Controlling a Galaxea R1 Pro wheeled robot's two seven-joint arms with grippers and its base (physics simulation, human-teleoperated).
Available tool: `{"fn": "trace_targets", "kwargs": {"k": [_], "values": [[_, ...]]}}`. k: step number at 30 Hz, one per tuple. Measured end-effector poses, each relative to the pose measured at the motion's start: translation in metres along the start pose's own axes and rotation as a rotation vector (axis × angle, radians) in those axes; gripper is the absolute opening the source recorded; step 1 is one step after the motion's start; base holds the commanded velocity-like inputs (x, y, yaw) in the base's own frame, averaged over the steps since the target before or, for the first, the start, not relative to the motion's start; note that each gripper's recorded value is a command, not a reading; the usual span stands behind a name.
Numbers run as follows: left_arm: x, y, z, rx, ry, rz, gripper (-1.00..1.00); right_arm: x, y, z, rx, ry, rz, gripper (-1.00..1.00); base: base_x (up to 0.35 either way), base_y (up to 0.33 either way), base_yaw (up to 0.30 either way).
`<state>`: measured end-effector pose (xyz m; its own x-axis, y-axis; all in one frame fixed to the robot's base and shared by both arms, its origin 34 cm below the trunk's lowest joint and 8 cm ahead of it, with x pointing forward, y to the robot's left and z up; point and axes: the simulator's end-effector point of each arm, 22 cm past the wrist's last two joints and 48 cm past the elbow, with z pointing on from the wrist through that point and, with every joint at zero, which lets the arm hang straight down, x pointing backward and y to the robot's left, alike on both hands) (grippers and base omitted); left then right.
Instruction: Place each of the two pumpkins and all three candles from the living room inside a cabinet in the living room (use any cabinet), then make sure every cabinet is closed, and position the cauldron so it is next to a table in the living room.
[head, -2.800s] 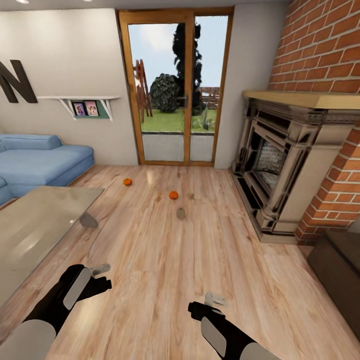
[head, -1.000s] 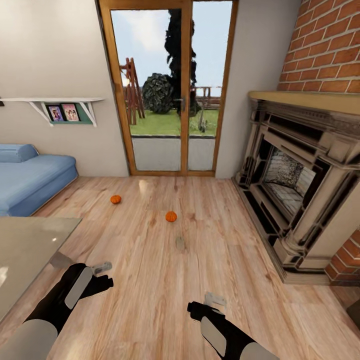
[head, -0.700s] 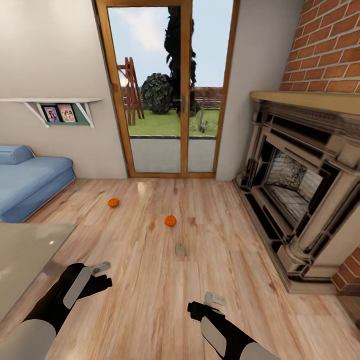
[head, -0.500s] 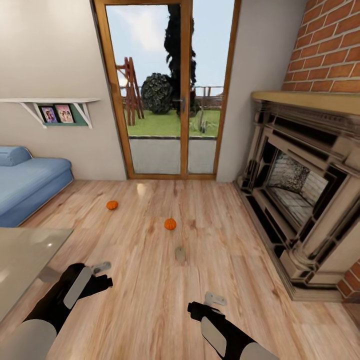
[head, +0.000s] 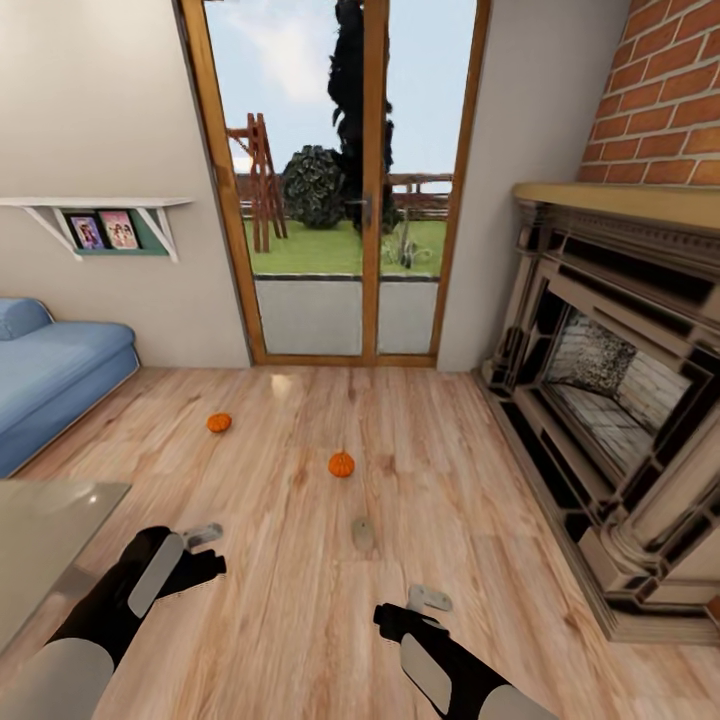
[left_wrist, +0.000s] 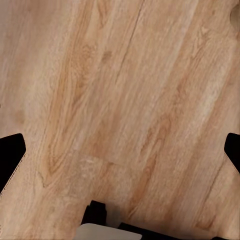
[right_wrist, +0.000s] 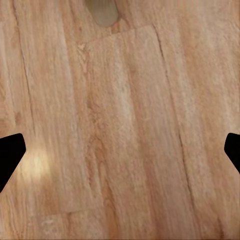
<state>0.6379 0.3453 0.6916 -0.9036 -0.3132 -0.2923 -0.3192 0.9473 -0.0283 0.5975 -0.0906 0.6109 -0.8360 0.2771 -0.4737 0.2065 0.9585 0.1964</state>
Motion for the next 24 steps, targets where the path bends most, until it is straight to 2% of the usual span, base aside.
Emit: {"fn": "trace_targets", "kwargs": {"k": [14, 24], "values": [[-0.0011, 0.0003, -0.0005, 0.001, -0.002, -0.003, 1.0, 0.0004, 0.0019, -0.0002, -0.002, -0.001, 0.001, 1.0, 0.302, 0.121, 0.0], [-0.0011, 0.0007, -0.0004, 0.002, -0.002, -0.005, 1.0, 0.0002, 0.0019, -0.0002, -0.002, -0.002, 0.002, 1.0, 0.29, 0.016, 0.0]]}}
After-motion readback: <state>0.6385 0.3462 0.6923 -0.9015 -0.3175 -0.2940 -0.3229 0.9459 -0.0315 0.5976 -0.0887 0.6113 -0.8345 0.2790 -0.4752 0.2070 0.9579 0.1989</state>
